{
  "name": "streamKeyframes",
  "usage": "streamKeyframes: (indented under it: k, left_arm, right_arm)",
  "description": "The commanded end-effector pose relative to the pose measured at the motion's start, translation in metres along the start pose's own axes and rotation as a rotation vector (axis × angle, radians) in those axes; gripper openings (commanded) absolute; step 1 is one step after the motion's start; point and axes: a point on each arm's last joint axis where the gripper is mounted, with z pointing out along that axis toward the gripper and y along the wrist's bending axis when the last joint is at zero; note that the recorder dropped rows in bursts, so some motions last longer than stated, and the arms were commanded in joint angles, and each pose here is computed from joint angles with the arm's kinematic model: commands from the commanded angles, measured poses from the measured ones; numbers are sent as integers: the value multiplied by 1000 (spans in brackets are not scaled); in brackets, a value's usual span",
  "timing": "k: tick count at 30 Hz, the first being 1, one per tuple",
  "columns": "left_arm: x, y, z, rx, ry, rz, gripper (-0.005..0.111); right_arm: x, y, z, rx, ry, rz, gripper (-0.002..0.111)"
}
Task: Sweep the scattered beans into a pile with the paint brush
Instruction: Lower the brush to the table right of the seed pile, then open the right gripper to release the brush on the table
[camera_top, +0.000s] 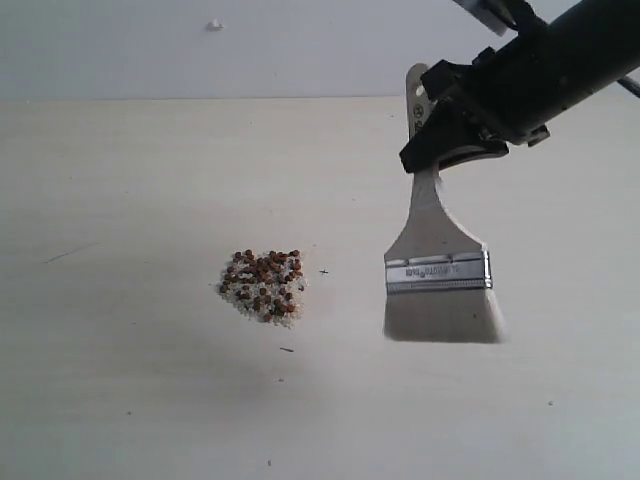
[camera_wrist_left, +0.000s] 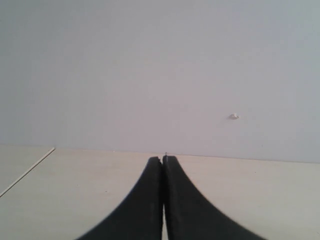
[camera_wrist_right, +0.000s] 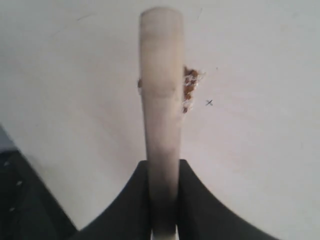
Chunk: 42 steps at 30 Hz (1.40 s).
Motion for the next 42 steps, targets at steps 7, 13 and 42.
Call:
streamKeyframes:
  k: [7, 13, 42]
  left_arm:
    - [1, -1, 0, 8, -1, 2, 0]
    - [1, -1, 0, 8, -1, 2, 0]
    - [1, -1, 0, 8, -1, 4, 0]
  right_arm:
    - [1, -44, 51, -265, 82, 109, 0]
    - [15, -62, 74, -277, 149, 164, 0]
    - [27, -91, 103, -209, 139, 299, 0]
